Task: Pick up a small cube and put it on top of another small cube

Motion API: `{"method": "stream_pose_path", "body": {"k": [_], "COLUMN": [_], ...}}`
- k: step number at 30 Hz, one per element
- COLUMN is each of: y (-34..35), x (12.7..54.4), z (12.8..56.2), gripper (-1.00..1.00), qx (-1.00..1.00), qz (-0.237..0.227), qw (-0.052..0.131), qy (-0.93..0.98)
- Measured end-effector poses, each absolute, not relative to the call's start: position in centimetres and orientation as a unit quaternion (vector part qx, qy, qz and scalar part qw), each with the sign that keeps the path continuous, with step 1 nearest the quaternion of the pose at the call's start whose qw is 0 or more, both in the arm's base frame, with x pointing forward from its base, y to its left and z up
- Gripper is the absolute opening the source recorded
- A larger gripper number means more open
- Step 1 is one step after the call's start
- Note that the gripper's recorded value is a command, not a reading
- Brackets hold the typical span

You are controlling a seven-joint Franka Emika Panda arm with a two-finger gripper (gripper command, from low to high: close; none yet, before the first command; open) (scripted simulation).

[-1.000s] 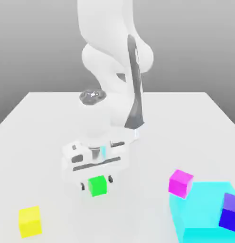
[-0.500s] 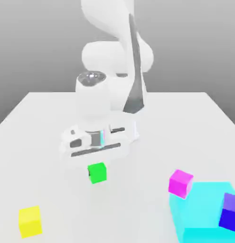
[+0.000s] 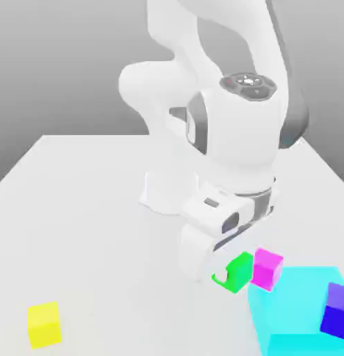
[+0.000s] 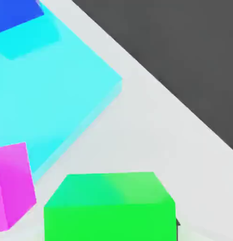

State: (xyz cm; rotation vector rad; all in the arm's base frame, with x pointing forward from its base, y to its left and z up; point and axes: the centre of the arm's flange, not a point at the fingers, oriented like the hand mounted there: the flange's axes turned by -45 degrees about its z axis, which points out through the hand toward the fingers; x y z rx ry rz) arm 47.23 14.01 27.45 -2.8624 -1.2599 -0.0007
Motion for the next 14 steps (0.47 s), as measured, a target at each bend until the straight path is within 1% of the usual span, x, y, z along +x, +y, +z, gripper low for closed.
{"method": "stream_pose_path", "body": {"k": [6,7,10,11,14], "y": [23.6,24.8,25.8,25.9,25.9], "x": [49.4,49.6,49.7,49.7,49.7], "z": [31.7,31.8,27.8,26.8,26.8], "gripper": [-1.00,-1.00,-1.00,1.00,1.00], "qx": [-0.884,-0.880,-0.876,-0.876,-0.876], "qz": [0.000,0.001,0.001,0.001,0.001], "qw": [0.003,0.003,0.002,0.001,0.001], "qy": [-0.468,-0.475,-0.481,-0.482,-0.482]}}
